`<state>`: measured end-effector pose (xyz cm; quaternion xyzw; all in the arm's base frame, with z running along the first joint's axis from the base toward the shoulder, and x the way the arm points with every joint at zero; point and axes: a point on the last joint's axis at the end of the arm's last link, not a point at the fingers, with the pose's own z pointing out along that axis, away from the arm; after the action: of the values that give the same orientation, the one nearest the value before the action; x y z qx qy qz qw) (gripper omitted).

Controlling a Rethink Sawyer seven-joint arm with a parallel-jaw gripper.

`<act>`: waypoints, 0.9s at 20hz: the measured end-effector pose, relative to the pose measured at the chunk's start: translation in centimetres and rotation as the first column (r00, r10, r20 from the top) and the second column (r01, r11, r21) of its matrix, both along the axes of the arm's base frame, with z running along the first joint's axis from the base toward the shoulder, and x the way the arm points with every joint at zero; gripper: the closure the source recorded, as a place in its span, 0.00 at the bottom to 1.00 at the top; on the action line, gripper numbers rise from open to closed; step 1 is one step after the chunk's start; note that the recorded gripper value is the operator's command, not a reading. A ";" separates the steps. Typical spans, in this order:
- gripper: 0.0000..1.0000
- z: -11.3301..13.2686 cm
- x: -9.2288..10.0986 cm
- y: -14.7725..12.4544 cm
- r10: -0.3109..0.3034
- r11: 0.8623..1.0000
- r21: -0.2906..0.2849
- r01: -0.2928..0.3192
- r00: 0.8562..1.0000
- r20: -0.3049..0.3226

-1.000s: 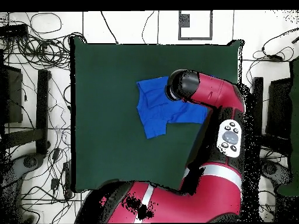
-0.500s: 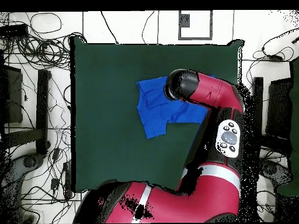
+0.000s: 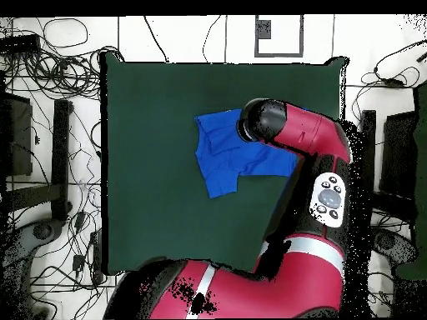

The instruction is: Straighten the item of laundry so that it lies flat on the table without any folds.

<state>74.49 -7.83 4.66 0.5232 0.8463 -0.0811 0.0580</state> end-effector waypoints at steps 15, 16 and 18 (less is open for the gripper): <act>0.00 1.2 0.8 4.6 0.025 1.000 0.000 -0.025 1.000 0.017; 0.00 1.3 0.8 4.9 0.026 1.000 0.000 -0.026 0.999 0.018; 0.00 1.6 1.0 5.5 0.023 1.000 0.000 -0.023 0.999 0.023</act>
<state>75.47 -2.32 6.22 0.5142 0.8517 -0.0743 0.0687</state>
